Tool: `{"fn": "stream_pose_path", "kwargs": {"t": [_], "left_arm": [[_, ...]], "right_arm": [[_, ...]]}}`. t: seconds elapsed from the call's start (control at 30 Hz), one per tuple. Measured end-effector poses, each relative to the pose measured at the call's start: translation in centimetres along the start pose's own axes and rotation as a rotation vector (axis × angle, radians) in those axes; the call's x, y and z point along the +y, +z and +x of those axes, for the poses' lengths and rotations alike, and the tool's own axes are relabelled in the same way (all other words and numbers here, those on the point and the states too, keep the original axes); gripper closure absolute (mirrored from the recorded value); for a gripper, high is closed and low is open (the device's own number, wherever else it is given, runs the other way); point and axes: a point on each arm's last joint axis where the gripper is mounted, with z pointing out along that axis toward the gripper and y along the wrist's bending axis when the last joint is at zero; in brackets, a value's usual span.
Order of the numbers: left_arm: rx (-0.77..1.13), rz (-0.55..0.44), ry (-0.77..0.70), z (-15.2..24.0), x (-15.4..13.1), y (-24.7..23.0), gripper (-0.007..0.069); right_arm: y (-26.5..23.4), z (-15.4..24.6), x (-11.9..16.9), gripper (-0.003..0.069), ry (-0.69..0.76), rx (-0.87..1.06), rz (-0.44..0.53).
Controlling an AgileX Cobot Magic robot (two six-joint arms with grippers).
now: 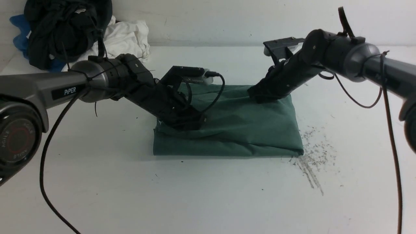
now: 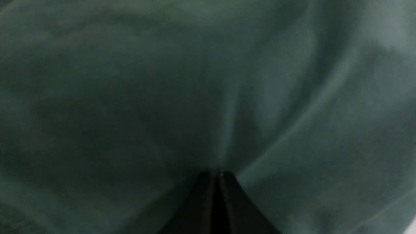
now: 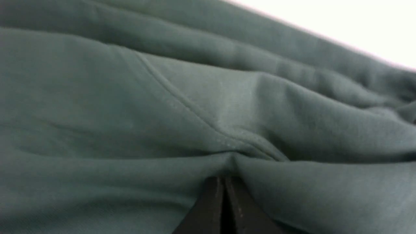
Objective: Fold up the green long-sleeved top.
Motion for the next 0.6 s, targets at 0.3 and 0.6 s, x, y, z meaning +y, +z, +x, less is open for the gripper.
{"fn": "stream_pose_path", "kwargs": {"t": [0.3,0.6], "left_arm": [[0.073,-0.245,0.092,-0.4,0.7,-3.7,0.0632],[-0.023,-0.156,0.072,-2.0,-2.9,-7.3,0.0632]], "right_arm": [[-0.3,-0.2,-1.0,0.0673,0.024,-0.026,0.044],[-8.2,-3.6,2.8,0.0673,-0.011,-0.125,-0.041]]}}
